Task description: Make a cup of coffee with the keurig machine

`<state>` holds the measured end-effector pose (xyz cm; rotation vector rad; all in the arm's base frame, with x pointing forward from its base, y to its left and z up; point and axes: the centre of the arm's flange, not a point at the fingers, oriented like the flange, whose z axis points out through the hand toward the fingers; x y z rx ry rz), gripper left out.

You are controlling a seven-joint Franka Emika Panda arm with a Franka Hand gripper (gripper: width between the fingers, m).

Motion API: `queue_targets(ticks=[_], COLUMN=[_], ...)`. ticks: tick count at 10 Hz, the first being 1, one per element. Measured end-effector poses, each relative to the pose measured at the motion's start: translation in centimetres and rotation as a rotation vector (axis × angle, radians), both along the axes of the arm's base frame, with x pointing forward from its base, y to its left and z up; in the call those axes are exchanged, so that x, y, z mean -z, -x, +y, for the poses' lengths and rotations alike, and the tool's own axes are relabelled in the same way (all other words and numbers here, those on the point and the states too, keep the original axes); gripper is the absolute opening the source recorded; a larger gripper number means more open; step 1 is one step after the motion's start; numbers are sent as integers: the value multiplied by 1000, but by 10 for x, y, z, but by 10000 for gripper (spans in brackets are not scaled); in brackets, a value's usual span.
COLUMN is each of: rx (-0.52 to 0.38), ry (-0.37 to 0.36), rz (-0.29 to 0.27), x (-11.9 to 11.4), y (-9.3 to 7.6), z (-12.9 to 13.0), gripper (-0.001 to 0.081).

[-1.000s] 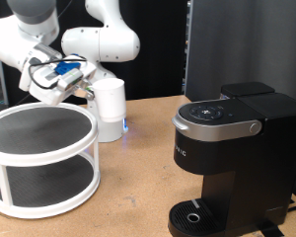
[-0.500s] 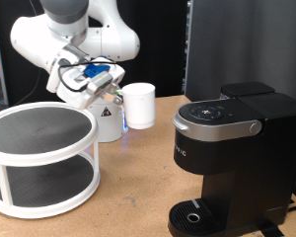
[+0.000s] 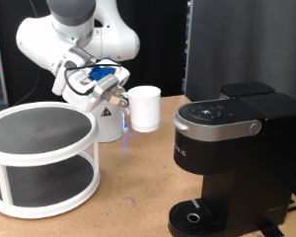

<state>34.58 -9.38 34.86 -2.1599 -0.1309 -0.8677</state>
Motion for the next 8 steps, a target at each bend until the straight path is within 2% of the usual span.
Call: queue_targets(ticks=[8], rx=[11], ry=[36], rz=[-12], x=[52], y=[-10], z=[-6], gripper=[64])
